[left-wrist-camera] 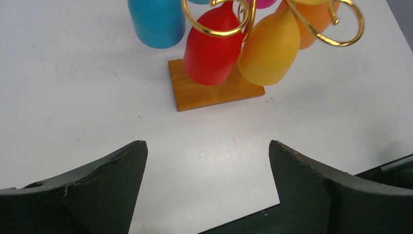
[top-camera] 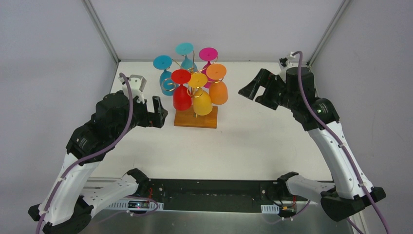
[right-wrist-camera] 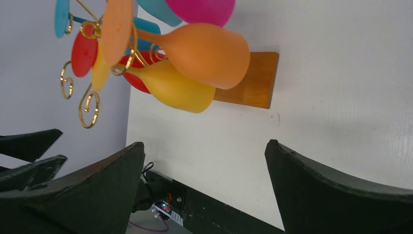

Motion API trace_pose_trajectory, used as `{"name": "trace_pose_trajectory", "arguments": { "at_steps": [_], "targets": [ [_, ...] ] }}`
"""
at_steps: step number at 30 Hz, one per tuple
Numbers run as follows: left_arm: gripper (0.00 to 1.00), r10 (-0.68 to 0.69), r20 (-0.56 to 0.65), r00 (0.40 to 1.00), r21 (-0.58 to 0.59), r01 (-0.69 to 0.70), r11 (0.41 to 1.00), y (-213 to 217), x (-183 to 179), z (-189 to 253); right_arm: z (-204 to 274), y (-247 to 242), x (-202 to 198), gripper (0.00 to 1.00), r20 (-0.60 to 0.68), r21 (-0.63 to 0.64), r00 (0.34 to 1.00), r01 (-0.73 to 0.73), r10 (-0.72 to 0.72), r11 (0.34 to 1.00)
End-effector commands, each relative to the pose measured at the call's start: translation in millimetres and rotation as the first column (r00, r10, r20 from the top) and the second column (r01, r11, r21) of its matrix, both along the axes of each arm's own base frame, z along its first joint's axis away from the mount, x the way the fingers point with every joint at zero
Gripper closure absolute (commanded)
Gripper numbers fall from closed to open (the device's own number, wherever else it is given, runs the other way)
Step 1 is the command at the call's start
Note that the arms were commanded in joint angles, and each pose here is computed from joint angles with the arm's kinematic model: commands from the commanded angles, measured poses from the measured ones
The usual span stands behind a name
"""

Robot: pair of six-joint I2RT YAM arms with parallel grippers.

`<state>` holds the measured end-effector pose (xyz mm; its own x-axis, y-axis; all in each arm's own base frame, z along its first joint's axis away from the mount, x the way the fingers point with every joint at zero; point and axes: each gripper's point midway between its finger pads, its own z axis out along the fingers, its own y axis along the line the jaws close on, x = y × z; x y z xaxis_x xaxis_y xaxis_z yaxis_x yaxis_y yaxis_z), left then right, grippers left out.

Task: Take the wine glass off the wine glass rack
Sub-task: Pick up the wine glass from the wine rack.

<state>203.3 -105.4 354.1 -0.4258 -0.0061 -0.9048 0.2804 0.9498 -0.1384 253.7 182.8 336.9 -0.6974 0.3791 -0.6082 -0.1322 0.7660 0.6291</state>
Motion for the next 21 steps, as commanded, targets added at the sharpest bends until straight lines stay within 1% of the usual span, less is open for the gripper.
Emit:
{"name": "trace_pose_trajectory", "arguments": {
  "at_steps": [1, 6, 10, 17, 21],
  "targets": [
    [0.01, 0.059, 0.019, 0.998, -0.023, -0.059, 0.998, 8.9, -1.0, -15.8, 48.6, 21.5, 24.0, 0.03, 0.129, 0.071, 0.991, -0.055, 0.046, 0.996],
    [0.01, 0.083, -0.011, 0.996, 0.002, -0.083, 0.997, 17.4, -6.7, -44.7, 67.4, 40.6, 49.5, 0.06, 0.137, 0.109, 0.988, -0.081, 0.066, 0.991],
    [0.01, 0.134, -0.002, 0.991, 0.022, -0.134, 0.991, 31.0, -10.1, -63.1, 72.8, 53.2, 69.7, 0.09, 0.129, 0.125, 0.989, -0.091, 0.075, 0.988],
    [0.01, 0.125, 0.061, 0.99, -0.036, -0.123, 0.992, 37.0, -20.4, -82.2, 72.0, 72.4, 92.8, 0.15, 0.111, 0.177, 0.989, -0.114, 0.095, 0.978],
    [0.01, 0.107, 0.094, 0.99, -0.079, -0.1, 0.992, 35.9, -25.4, -83.1, 68.4, 81.2, 102.2, 0.23, 0.103, 0.206, 0.989, -0.127, 0.108, 0.97]
  ]
}}
